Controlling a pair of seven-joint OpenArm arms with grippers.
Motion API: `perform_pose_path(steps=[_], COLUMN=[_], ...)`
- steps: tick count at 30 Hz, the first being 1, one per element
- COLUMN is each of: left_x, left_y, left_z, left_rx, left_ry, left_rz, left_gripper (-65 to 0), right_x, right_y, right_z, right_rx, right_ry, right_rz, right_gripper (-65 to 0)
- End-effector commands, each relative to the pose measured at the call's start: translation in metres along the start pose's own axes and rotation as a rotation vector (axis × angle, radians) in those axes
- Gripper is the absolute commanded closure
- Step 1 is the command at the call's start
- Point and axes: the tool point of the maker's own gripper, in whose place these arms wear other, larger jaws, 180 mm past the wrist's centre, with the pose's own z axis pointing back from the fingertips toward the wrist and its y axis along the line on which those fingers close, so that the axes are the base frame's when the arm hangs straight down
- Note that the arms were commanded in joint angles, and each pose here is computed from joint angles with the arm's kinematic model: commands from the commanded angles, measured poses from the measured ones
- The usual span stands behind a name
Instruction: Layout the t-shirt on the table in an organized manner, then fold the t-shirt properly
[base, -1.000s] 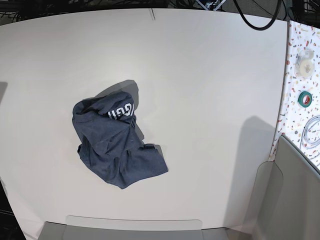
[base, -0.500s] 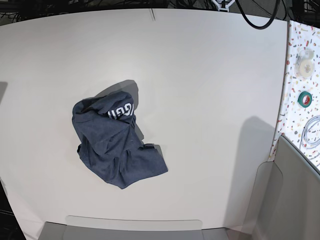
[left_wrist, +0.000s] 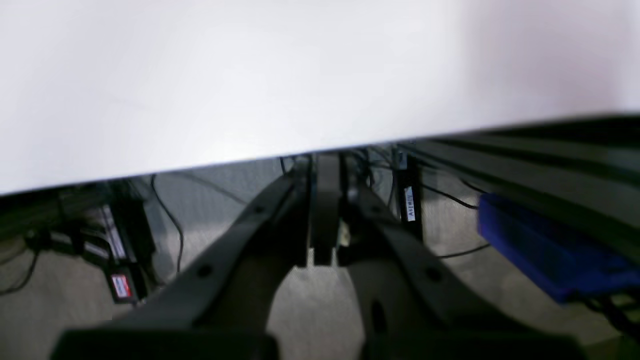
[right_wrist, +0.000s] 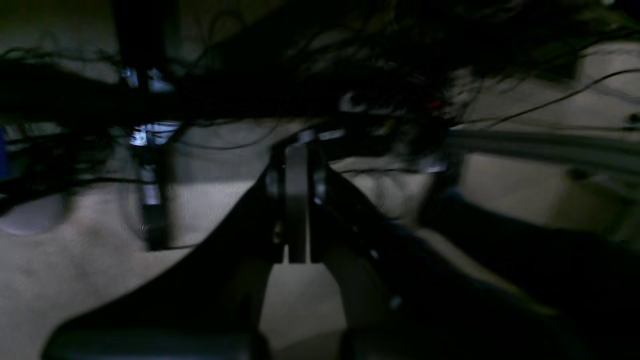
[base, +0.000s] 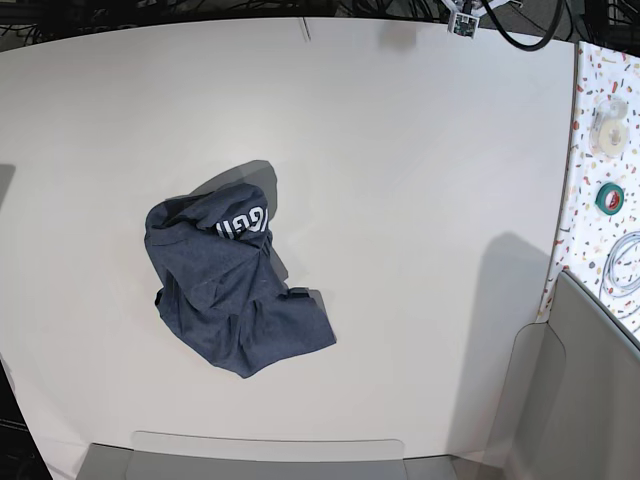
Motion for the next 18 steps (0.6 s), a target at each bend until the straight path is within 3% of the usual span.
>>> perform_pose_path(steps=[1,9,12,18], left_x=[0.026,0.045,0.049,0.058], left_y=[0.003,0.003,0.003,-0.015], left_z=[0.008,0.015,0.016,0.015], left_rx=[0.009,0.012,0.009,-0.098], left_ry=[-0.101,-0.159,-0.171,-0.196], left_rz=[-0.011,-0.013,-0.015,-0.084], left_gripper=[0.0,0.0,0.0,0.0], right_x=[0.017,0.099,0.105,0.128], right_y=[-0.008,-0.020,-0.021,-0.022], right_z=[0.009,0.047,0.047,0.037], right_rx=[-0.017,-0.053,-0.062,-0.089], right_ry=[-0.056,-0.258,-0.276,-0.342], right_rz=[0.023,0.129,0.153,0.175], right_gripper=[0.0,0.0,0.0,0.0])
